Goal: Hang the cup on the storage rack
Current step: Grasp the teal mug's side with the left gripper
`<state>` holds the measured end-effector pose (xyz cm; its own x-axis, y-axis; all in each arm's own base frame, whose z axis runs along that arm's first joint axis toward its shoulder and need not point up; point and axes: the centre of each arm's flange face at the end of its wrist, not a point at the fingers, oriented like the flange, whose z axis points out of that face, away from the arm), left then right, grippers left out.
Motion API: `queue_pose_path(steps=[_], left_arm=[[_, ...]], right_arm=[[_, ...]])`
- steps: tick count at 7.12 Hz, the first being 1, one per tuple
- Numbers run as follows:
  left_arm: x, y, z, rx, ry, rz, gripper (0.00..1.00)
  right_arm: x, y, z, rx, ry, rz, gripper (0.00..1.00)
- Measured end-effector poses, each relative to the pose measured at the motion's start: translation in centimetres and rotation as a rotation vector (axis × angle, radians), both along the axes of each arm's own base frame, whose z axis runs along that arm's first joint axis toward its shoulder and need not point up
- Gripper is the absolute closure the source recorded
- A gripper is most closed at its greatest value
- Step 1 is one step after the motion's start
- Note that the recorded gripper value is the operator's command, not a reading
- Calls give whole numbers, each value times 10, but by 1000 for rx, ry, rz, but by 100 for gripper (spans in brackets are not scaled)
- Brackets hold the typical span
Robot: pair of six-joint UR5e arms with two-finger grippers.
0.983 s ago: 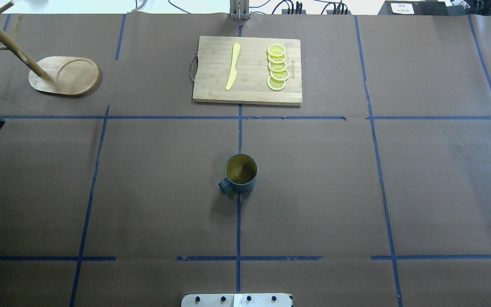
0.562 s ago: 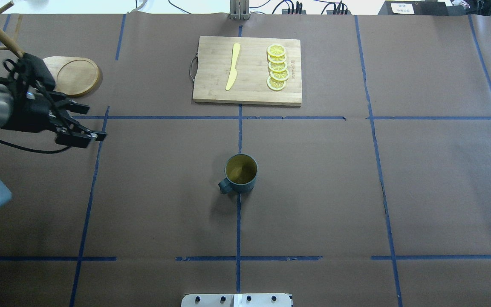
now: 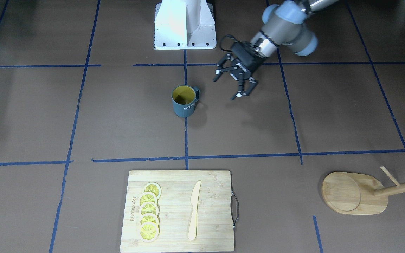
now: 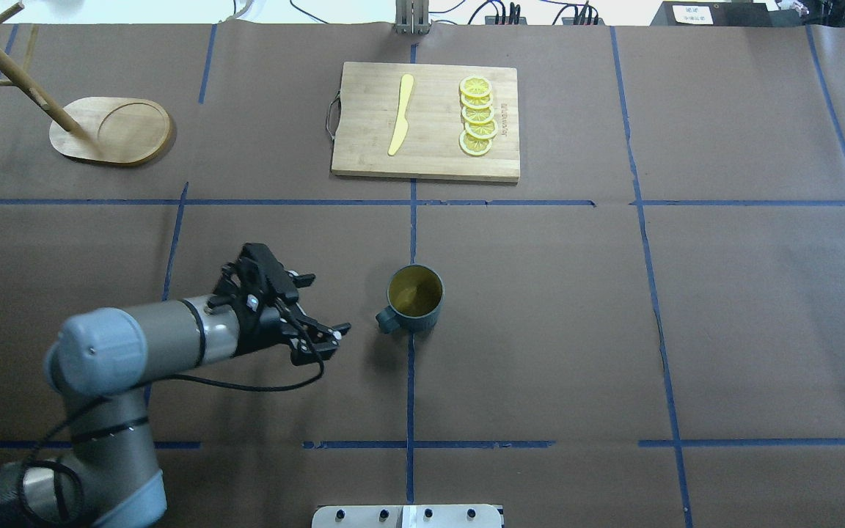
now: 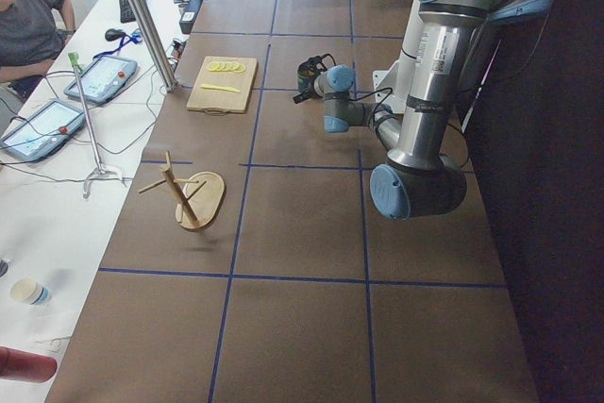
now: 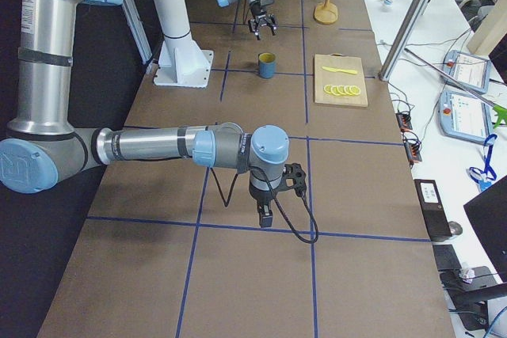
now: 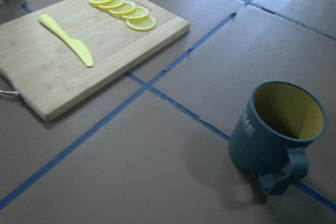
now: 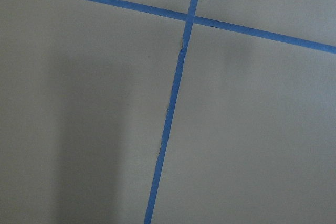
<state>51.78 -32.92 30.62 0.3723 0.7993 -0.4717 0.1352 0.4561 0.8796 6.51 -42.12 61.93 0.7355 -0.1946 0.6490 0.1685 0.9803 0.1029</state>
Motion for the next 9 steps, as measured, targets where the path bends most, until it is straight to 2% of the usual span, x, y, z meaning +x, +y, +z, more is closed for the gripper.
queue_pose_path(steps=[1,3,4,5,6,7,8,9], left_arm=[[39,17,-3,12,28,-16,0],[65,24,-6,24,69,-29,0],[73,23,-14,28,83,-44,6],[80,19,-21,29,89,-67,32],[85,17,-22,27,88,-79,67],[86,16,-23,25,89,-83,94],[86,16,-23,22,91,-84,100],[85,16,-24,22,95,-85,100]], right_arm=[[0,0,0,0,0,0,0],[0,0,0,1,0,0,0],[0,0,0,1,0,0,0],[0,0,0,1,0,0,0],[0,0,0,0,0,1,0],[0,0,0,1,0,0,0],[0,0,0,1,0,0,0],[0,0,0,0,0,0,0]])
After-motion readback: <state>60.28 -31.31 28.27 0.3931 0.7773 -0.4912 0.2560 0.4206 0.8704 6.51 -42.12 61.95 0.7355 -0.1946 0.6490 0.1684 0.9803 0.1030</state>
